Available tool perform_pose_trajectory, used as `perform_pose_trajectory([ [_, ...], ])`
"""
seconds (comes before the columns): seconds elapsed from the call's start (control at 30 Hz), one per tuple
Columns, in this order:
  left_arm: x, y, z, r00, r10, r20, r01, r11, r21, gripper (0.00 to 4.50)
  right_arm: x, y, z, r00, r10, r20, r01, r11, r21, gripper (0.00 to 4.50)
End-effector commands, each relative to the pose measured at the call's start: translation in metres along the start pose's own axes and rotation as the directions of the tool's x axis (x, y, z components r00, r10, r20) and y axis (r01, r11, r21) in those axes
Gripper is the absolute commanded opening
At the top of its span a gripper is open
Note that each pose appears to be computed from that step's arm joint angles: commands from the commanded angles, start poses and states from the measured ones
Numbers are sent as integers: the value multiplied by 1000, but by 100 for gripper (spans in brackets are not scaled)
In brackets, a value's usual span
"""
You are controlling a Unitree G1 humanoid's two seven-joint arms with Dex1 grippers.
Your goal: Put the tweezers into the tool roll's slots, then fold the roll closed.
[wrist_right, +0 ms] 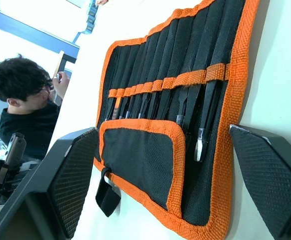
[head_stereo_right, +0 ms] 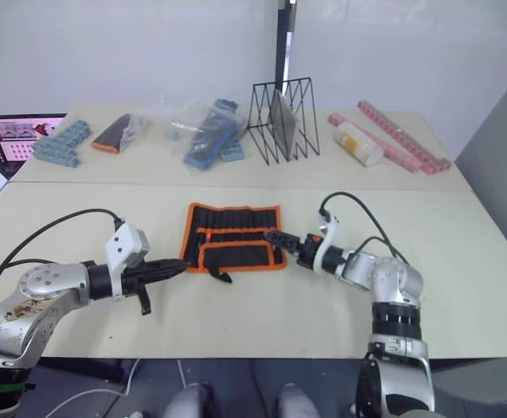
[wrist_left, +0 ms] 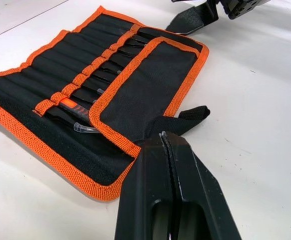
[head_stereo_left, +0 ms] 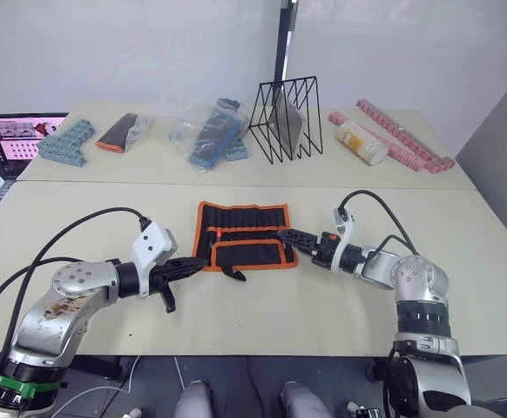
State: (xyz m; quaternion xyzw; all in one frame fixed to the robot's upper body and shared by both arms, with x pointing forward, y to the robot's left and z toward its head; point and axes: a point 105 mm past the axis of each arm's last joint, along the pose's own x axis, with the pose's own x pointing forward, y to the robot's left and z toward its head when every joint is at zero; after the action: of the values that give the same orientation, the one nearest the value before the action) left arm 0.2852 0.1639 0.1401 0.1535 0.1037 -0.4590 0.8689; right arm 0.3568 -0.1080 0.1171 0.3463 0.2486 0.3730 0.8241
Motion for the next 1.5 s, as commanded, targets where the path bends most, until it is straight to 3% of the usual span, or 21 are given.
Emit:
perform_pose_trajectory([
  [0.03,-1,-2,7,1000,3,13,-4,999,42,0,3,9,0,999,46,-9,-46,998,32,443],
  [0.13,0,-2,7,1000,3,14,-4,999,43,0,2,11,2,999,49,-15,-48,999,19,443],
  [0.43,0,-2,6,1000,13,19,-14,999,43,0,-4,4,27,981,-192,-9,177,924,-340,443],
  [0.53,0,-1,5,1000,19,18,-20,999,45,0,-4,-7,27,938,-339,-72,287,876,-387,443],
  [0.63,0,-1,5,1000,23,19,-24,999,46,0,-4,-6,22,909,-382,-168,302,880,-368,443],
  [0.77,0,-1,4,999,29,21,-30,999,45,0,-3,9,12,899,-304,-315,224,937,-267,443],
  [0.97,-1,-1,3,999,40,21,-40,998,45,0,9,17,-2,890,-252,-380,179,960,-216,443],
  [1.2,-2,1,5,998,56,30,-57,998,38,0,30,21,1,934,-153,-323,130,987,-92,443],
  [1.3,-3,0,5,998,63,30,-64,997,34,0,32,29,12,962,-48,-268,60,998,37,443],
  [1.5,-5,0,3,997,73,26,-74,997,30,0,30,31,18,973,18,-231,13,991,130,443],
])
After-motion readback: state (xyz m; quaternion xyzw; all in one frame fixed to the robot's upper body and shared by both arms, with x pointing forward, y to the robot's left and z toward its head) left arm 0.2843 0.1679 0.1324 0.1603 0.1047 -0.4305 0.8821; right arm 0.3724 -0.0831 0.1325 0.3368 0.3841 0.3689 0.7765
